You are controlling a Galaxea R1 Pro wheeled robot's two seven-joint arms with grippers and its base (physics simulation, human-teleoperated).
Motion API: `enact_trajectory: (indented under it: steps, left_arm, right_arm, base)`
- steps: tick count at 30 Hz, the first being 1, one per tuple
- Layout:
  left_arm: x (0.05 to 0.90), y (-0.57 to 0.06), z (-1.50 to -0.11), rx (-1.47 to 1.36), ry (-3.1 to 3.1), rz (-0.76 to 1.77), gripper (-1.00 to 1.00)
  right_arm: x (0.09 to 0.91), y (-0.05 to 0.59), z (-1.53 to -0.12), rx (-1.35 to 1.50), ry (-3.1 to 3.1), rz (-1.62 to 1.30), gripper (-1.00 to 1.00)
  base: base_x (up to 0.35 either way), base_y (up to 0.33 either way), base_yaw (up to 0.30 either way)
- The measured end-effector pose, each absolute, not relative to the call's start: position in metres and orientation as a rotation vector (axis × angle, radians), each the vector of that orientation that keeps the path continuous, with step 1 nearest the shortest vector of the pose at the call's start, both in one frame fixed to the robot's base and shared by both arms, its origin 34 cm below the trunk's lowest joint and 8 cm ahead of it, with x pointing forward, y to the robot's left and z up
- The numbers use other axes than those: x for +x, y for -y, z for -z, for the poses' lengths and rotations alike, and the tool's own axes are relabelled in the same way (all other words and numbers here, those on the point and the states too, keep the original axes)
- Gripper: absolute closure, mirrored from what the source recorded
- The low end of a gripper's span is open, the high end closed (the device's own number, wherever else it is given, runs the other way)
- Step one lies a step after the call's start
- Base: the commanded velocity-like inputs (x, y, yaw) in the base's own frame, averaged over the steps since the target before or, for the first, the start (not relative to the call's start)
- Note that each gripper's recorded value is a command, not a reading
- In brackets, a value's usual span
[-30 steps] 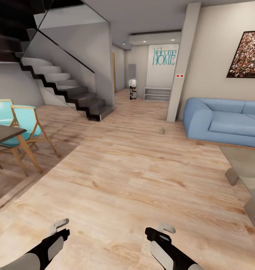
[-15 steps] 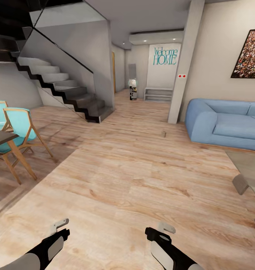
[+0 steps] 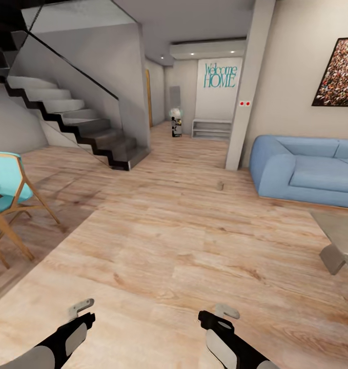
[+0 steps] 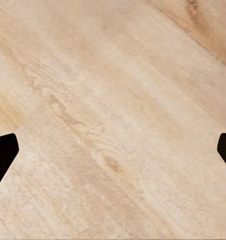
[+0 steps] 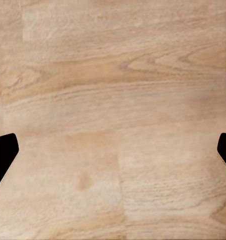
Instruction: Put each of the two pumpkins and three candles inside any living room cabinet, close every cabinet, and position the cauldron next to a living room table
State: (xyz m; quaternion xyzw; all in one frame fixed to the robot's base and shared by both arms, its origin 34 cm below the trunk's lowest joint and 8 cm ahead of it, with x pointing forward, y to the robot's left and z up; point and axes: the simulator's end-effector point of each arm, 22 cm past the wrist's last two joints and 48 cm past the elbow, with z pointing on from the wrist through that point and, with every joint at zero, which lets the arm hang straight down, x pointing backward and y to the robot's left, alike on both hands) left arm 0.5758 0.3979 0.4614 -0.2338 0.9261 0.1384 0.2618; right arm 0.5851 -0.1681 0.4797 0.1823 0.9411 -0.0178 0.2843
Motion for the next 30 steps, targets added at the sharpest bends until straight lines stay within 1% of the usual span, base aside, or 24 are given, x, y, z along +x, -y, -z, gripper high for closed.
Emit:
enact_trajectory:
  steps: [5,30]
  left_arm:
    - [0.5752,-0.398,-0.4604,-0.631,-2.509,-0.376,-1.0]
    - [0.5751,-0.398,-0.4603,-0.63,-2.509,-0.377,-1.0]
  right_arm:
    - [0.5846,0.1681,-0.4786,0.487,-2.52,0.049,-1.0]
    - [0.5845,0.1667,-0.4786,0.486,-2.52,0.047,-1.0]
  base:
    - [0.329,0.0,-0.097]
    - [0.329,0.0,-0.007]
